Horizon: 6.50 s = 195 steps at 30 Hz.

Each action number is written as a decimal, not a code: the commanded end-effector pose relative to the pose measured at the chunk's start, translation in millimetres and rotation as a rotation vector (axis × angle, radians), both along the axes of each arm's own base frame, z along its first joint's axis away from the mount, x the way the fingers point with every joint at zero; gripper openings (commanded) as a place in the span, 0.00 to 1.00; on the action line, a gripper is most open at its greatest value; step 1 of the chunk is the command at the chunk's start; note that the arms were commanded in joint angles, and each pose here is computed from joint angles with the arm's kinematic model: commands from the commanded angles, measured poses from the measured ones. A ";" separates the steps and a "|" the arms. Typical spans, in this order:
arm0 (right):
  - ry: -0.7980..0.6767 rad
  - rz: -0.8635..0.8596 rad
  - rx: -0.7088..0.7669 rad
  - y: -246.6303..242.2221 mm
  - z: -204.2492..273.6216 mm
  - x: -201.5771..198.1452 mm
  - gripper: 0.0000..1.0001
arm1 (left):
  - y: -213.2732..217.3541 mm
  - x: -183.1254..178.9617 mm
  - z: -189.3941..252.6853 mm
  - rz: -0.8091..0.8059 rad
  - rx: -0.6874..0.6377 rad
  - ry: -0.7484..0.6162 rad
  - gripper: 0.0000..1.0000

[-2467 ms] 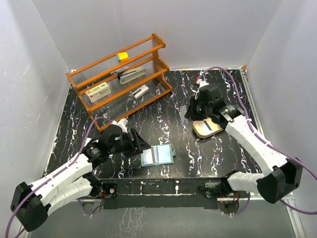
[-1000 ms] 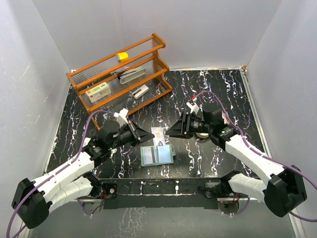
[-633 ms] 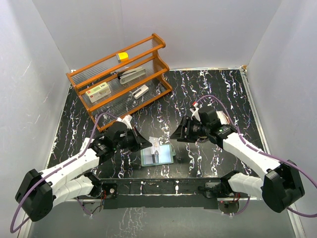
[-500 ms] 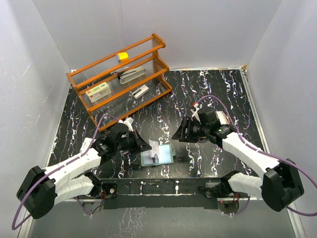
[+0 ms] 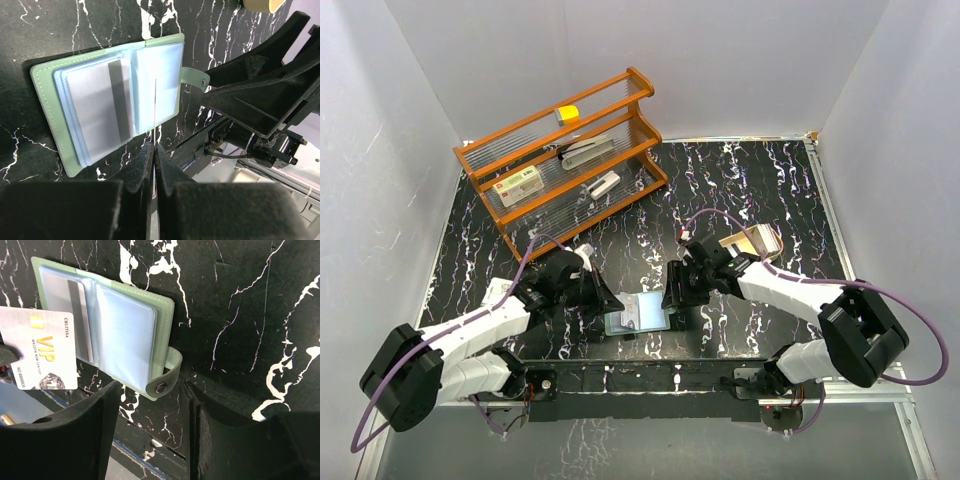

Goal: Put the credit cards into the card holder
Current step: Insert the credit card into the card holder, then turn over the card slot in the card holder.

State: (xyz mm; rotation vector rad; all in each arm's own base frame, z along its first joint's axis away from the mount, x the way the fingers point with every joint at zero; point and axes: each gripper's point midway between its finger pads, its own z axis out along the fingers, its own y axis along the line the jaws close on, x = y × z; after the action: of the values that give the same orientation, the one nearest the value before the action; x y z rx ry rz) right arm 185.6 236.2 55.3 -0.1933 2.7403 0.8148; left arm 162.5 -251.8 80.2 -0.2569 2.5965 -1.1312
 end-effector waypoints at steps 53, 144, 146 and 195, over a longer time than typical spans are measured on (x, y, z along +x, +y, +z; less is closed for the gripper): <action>-0.135 0.110 -0.177 -21.7 -29.5 11.9 0.10 | 1.4 -1.3 -48.4 -0.069 0.081 0.076 0.00; -0.098 -0.028 0.053 7.0 -19.7 0.7 0.02 | -34.8 24.5 -40.6 0.012 -0.010 0.031 0.34; -0.097 -0.027 0.054 6.9 -20.4 0.7 0.02 | -39.1 25.6 -38.1 0.004 -0.015 0.026 0.32; -0.149 -0.072 0.158 56.2 47.4 20.2 0.28 | 22.6 24.9 -11.9 0.138 -0.043 -0.028 0.51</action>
State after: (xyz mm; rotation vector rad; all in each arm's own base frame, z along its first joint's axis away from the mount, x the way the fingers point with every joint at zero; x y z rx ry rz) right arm 192.3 261.2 72.5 -0.1138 2.6142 0.8479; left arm 191.0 -225.4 61.4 -0.4304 2.5224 -1.0485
